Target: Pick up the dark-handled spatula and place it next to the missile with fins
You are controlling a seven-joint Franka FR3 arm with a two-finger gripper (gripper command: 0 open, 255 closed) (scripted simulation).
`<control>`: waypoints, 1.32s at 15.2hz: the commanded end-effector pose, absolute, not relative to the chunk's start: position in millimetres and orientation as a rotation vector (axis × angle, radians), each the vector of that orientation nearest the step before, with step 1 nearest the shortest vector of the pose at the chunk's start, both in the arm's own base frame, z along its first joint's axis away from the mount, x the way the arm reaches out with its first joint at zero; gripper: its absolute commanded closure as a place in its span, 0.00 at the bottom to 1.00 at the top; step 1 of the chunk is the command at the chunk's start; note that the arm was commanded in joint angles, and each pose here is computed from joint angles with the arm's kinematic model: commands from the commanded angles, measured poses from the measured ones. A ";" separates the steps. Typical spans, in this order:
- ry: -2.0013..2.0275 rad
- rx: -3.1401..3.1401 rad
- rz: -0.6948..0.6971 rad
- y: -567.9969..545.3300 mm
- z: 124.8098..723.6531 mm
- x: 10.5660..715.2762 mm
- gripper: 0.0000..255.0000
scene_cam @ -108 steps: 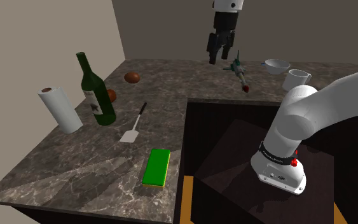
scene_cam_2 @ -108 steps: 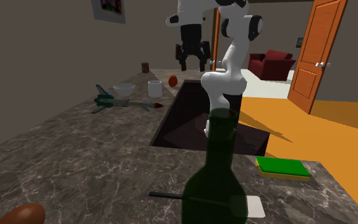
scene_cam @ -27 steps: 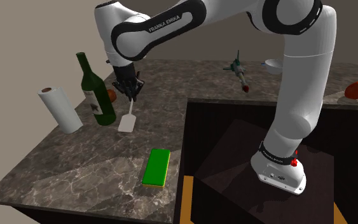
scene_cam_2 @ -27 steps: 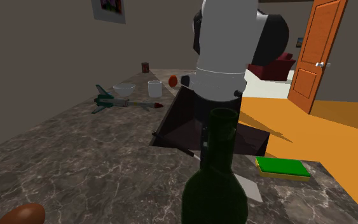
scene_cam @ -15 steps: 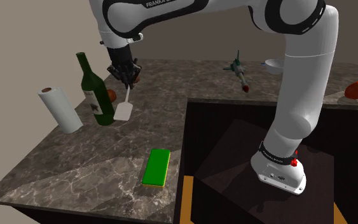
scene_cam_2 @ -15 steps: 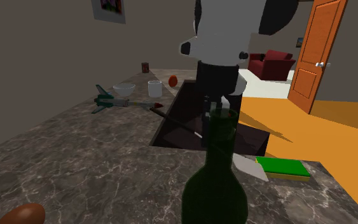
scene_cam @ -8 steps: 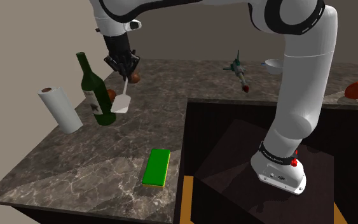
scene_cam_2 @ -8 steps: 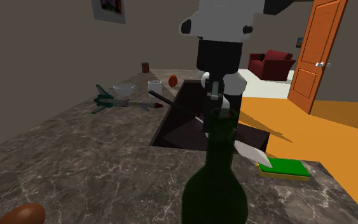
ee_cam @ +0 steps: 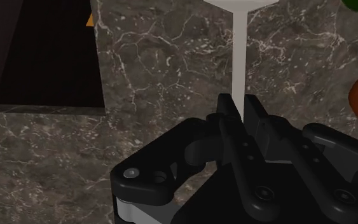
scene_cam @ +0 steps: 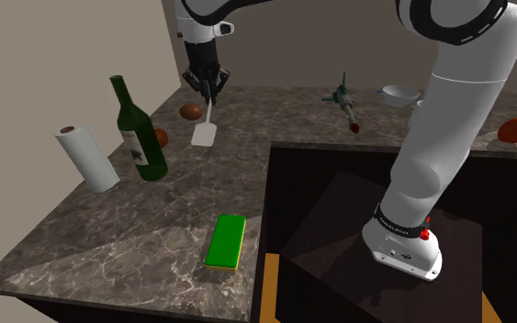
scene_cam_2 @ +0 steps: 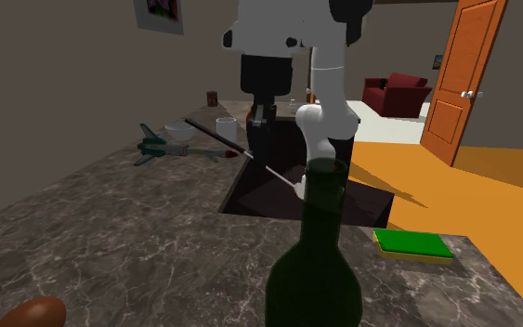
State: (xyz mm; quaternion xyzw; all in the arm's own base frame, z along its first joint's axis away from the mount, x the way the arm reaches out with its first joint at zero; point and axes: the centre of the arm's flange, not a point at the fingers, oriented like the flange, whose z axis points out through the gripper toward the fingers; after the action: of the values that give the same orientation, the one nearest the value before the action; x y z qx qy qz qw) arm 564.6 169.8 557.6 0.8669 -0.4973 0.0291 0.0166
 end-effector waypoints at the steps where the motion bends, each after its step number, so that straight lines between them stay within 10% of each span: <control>1: -1.545 2.697 0.090 143.3 559.2 561.4 1.00; 20: -1.545 2.697 0.090 -105.7 559.5 531.2 1.00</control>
State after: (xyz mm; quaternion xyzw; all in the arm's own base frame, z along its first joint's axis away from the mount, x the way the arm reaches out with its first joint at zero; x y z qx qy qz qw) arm 532.7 -91.8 562.0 0.8668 -0.4975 0.0289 0.0162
